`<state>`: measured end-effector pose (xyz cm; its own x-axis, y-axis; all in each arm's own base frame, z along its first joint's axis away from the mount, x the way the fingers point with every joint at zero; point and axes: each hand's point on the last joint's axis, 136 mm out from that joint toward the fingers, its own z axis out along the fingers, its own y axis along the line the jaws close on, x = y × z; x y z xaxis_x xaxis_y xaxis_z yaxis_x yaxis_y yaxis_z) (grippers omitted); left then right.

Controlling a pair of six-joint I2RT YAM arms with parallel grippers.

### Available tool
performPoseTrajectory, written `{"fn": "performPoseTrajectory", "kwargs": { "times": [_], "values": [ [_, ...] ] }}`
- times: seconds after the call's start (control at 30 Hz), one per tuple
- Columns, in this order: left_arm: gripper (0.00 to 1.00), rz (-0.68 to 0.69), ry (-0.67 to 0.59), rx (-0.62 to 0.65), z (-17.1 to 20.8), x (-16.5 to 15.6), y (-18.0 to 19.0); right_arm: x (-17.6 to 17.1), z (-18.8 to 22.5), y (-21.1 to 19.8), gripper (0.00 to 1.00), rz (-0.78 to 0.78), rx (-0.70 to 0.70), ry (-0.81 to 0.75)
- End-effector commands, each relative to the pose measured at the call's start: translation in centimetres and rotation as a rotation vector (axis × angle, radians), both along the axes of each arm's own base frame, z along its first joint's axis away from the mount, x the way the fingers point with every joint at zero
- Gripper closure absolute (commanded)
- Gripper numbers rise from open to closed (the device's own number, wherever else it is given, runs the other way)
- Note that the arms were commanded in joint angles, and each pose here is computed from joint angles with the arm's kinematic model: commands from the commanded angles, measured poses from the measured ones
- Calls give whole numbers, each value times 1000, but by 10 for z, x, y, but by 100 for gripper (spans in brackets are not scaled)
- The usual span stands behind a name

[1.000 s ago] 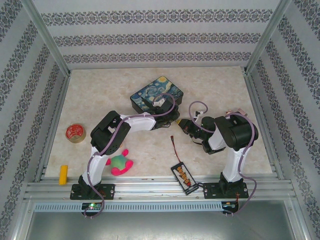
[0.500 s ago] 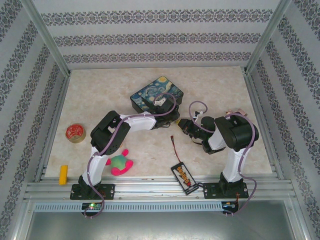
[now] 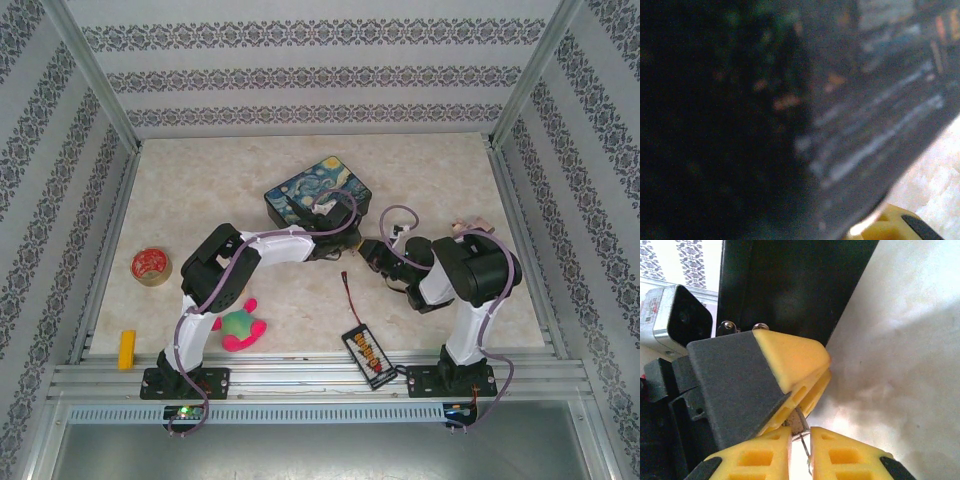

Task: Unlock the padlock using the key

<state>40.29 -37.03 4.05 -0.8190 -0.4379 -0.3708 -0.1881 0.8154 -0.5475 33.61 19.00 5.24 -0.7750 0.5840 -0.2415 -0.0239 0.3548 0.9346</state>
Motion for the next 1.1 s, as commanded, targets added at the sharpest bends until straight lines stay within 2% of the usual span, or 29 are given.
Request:
{"fn": "performPoseTrajectory", "kwargs": {
  "times": [0.0, 0.33, 0.57, 1.0, 1.07],
  "values": [
    [83, -63, 45, 48, 0, -25, -2, 4, 15, -5, 81, -27, -7, -80],
    [81, -36, 28, 46, 3, -21, 0, -5, 9, -4, 80, -27, -29, -70],
    [81, -30, 28, 27, 5, -19, -3, -18, 2, 8, 76, 12, -51, -65],
    [81, -33, 31, 20, 5, -20, -3, -3, 1, 18, 76, 23, -55, -88],
    [81, -36, 34, 18, 5, -21, -3, -3, -1, 19, 79, 25, -57, -84]
  ]
}}
